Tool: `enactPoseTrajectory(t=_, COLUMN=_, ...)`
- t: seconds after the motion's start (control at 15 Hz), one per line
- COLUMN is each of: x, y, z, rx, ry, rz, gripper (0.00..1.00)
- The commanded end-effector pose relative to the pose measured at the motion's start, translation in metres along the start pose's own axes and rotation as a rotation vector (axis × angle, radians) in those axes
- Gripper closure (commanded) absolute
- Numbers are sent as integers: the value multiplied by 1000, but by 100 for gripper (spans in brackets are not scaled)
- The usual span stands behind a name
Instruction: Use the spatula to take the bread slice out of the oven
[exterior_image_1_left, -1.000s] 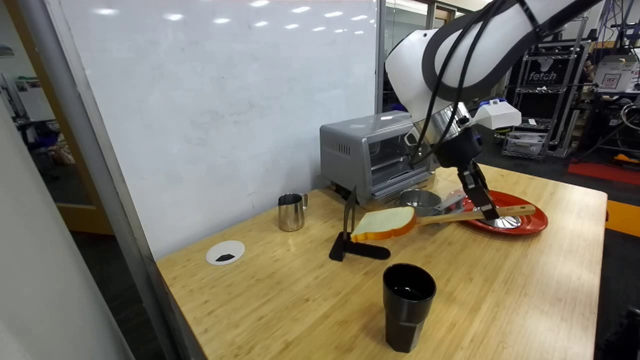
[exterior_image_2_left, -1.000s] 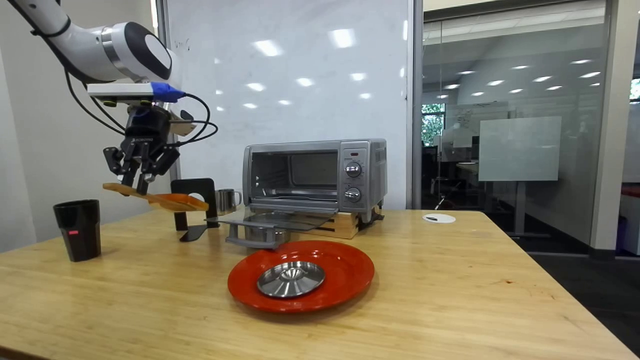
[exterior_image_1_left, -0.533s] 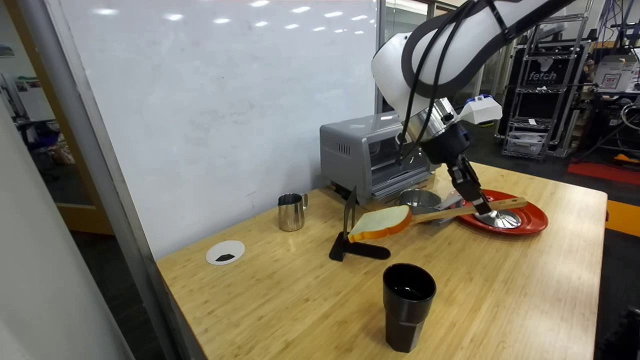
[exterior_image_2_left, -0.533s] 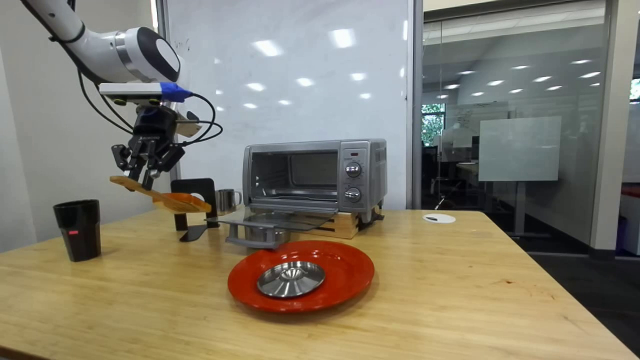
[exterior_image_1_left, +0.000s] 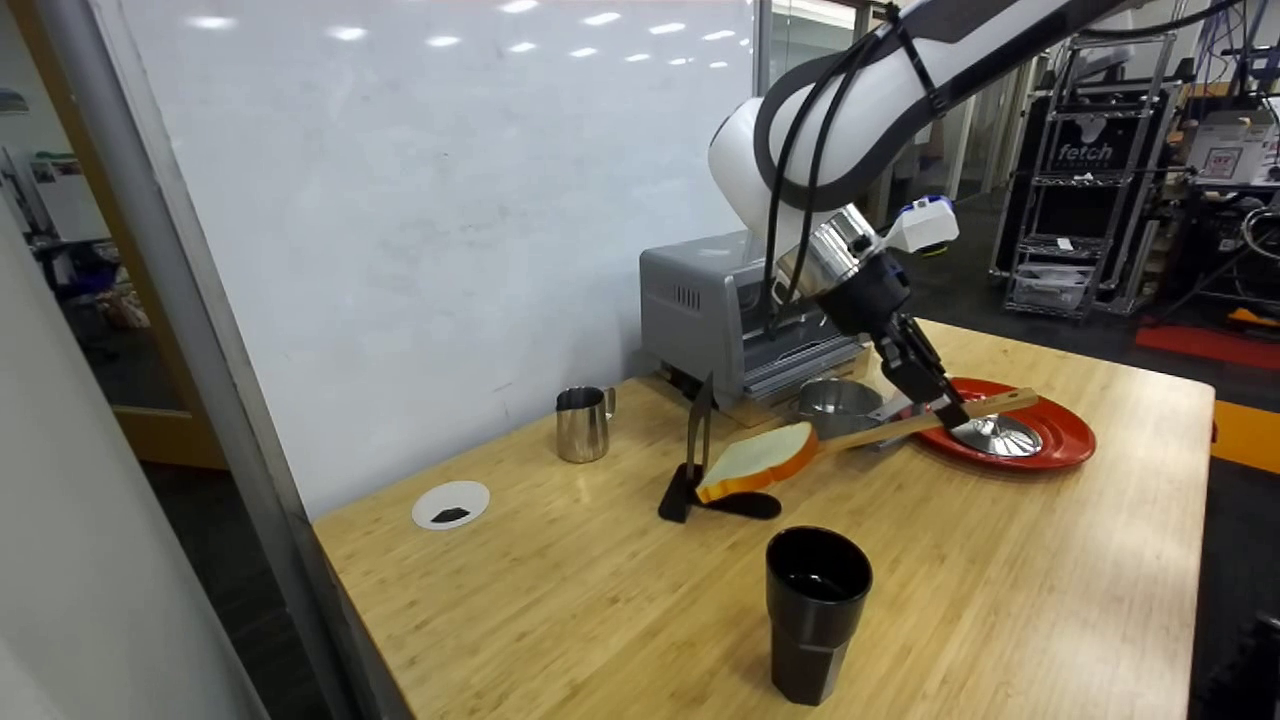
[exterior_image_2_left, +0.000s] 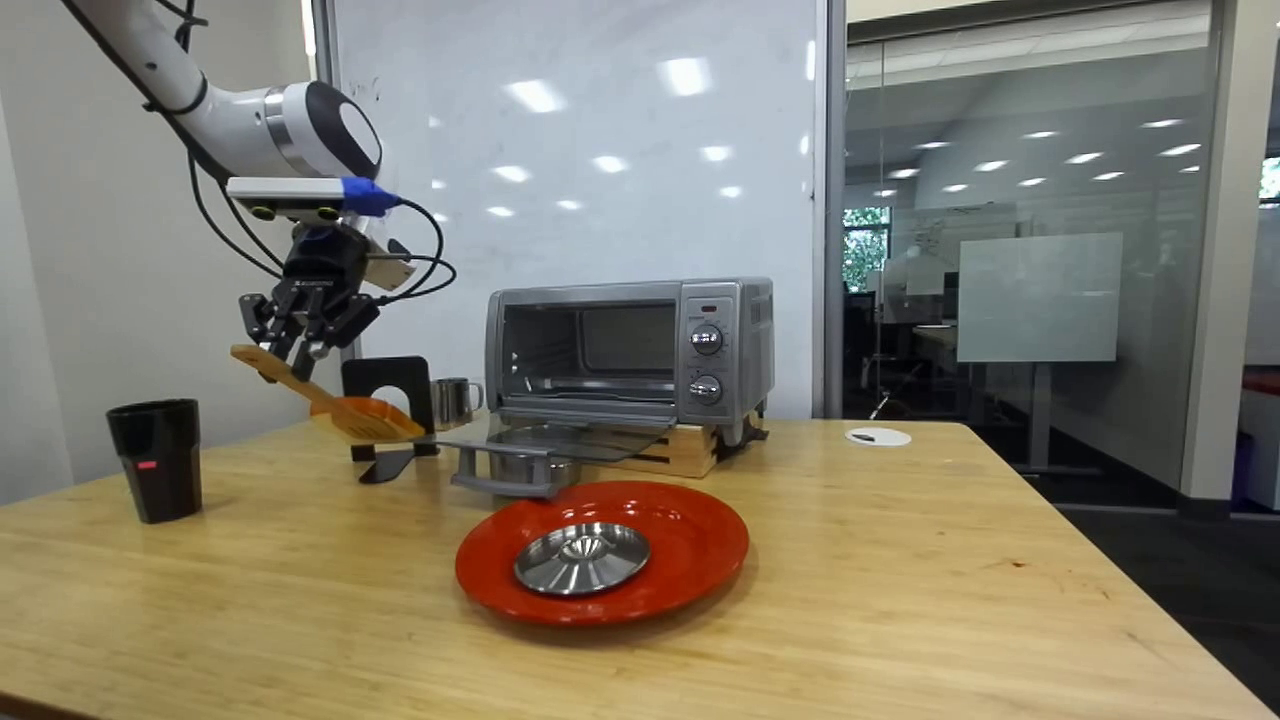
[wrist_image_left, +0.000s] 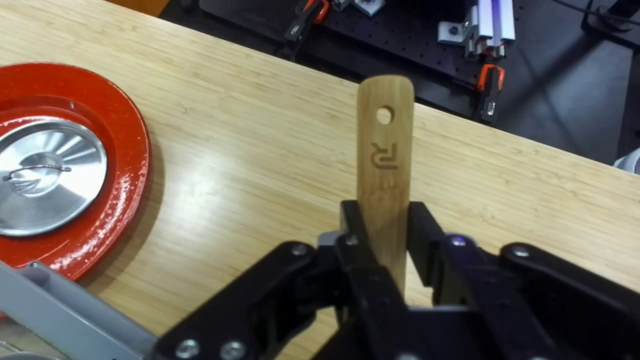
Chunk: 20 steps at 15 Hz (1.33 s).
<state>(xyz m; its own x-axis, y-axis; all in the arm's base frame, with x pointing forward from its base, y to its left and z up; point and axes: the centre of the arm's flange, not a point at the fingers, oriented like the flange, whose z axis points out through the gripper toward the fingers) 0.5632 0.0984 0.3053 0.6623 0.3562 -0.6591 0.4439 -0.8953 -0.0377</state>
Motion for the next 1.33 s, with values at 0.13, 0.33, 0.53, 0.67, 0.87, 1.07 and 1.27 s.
enactPoseTrajectory(t=0.13, x=13, y=-3, z=-20, rx=-24, ry=-30, rz=-12, gripper=93)
enactPoseTrajectory(t=0.33, x=14, y=-5, z=-25, rx=-27, ry=-30, rz=-22, gripper=93)
enactPoseTrajectory(t=0.53, x=20, y=-4, z=-26, rx=-29, ry=-37, rz=-24, gripper=93)
enactPoseTrajectory(t=0.67, x=23, y=-4, z=-25, rx=-32, ry=-44, rz=-21, gripper=93)
enactPoseTrajectory(t=0.87, x=30, y=-1, z=-20, rx=-37, ry=-58, rz=-14, gripper=93)
enactPoseTrajectory(t=1.07, x=37, y=2, z=-10, rx=-40, ry=-79, rz=-6, gripper=93)
enactPoseTrajectory(t=1.27, x=43, y=4, z=2, rx=-42, ry=-106, rz=-3, gripper=93)
